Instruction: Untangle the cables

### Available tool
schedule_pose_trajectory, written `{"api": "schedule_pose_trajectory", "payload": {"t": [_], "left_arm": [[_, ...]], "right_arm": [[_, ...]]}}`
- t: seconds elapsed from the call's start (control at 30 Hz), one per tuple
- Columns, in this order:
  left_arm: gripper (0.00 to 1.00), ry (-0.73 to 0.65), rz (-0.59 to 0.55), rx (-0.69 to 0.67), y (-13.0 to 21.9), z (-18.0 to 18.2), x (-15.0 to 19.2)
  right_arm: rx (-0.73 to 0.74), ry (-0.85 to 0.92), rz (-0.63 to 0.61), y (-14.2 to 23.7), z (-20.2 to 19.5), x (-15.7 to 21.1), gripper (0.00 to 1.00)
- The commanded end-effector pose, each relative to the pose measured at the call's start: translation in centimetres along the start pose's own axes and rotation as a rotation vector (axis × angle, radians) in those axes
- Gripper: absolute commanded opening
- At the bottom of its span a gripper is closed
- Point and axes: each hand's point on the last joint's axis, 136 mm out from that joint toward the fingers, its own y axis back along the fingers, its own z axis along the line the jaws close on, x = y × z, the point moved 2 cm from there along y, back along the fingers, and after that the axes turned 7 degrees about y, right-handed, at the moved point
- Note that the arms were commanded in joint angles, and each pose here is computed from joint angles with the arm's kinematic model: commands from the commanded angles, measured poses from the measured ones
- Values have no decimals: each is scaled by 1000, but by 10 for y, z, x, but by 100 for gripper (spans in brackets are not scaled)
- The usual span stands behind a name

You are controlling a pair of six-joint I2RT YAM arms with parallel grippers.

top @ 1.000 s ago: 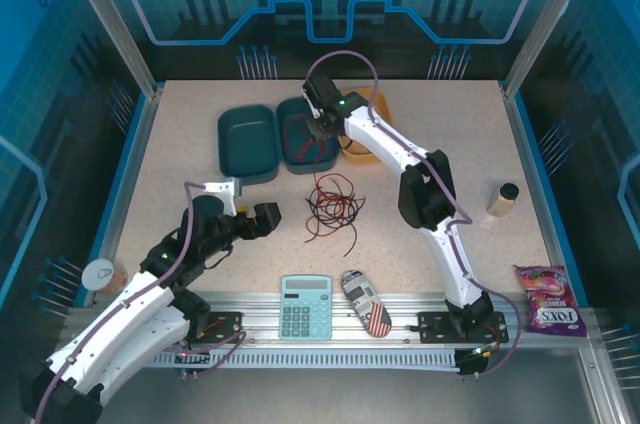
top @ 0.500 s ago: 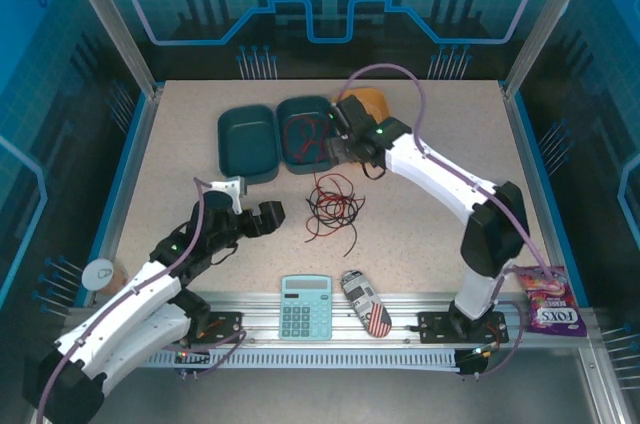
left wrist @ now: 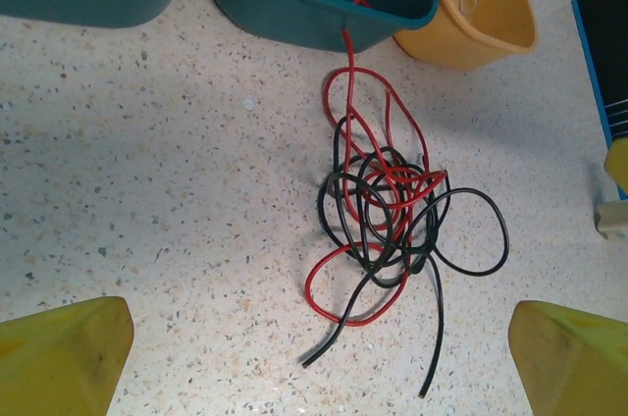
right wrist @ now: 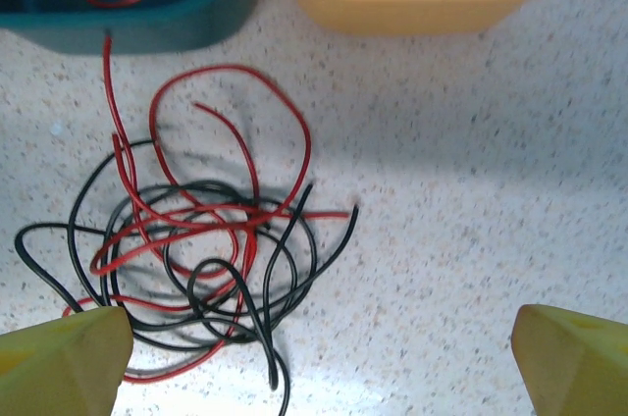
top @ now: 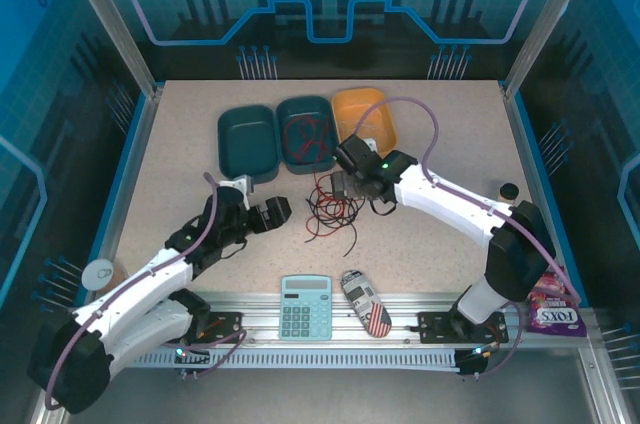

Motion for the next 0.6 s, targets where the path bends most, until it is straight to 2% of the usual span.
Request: {"api": "schedule_pose_trajectory", "payload": {"t": [0.0,0.23,0.57], "left_arm": [[99,38,-20,-19,-4,8,0],[99,77,-29,-97,-9,28,5],[99,104,-51,-140,-12,43,8]], "right_arm": [[12,-56,3,2,6,9,100],[13,-44,-2,11,29,13,100],[-109,-65,18,5,68,18,100]]}}
